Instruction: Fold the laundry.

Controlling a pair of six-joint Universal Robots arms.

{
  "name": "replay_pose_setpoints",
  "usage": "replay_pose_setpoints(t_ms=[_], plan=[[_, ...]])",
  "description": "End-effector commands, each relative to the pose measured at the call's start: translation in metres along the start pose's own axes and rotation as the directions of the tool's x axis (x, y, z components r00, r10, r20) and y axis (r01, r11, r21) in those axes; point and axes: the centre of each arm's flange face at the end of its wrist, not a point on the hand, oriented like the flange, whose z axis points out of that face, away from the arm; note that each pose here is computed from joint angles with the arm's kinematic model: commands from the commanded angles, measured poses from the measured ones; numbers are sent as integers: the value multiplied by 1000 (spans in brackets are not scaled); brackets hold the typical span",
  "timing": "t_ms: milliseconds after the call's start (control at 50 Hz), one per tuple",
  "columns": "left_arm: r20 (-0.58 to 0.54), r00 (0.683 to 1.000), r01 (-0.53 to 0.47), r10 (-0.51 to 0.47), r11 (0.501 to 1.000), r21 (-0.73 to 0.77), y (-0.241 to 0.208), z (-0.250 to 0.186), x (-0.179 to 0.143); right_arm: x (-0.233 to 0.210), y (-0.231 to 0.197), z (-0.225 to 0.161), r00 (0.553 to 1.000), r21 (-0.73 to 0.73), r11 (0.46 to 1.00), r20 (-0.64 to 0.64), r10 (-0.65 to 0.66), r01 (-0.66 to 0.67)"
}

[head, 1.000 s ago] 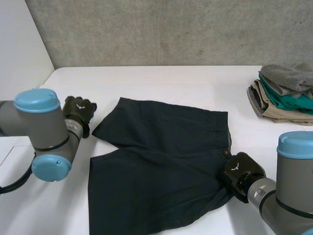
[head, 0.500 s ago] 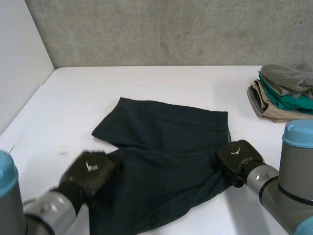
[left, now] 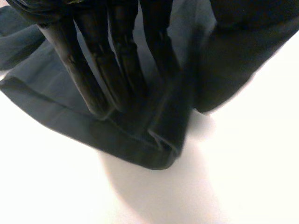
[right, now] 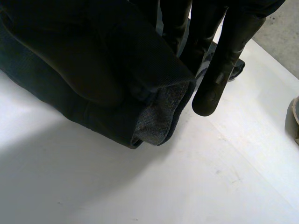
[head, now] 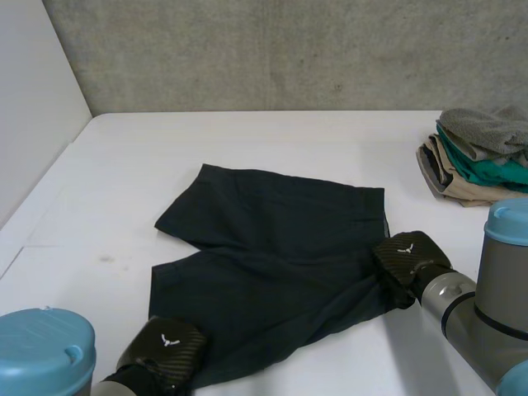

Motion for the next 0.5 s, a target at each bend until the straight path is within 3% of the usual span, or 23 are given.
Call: replay_pose_setpoints(t_ms=[20,100,120,220,280,380,500], plan=[[57,993,-101,101,995,-7,3,3,2,0,-3,-8,999,-3,999,9,-38,38],[36,968,-249,249,968,-5,-1,-16,5,-6,6,-34,979,-114,975,97,-180,191],[26,961,-277,277,961,-14,1,-21,6,-10,13,-49,952,-170,944,168,-257,284],[-135,877,-478,461,865,-149,20,-57,15,-7,28,-80,886,-281,855,305,-351,435],[-118,877,-478,466,869,-124,9,-54,14,4,19,-76,898,-257,869,249,-363,422],[72,913,-405,402,914,32,-32,-8,-1,17,0,-55,924,-149,913,109,-366,379],[241,911,-381,334,906,185,-77,47,-21,25,-3,-11,948,-109,942,26,-316,317]])
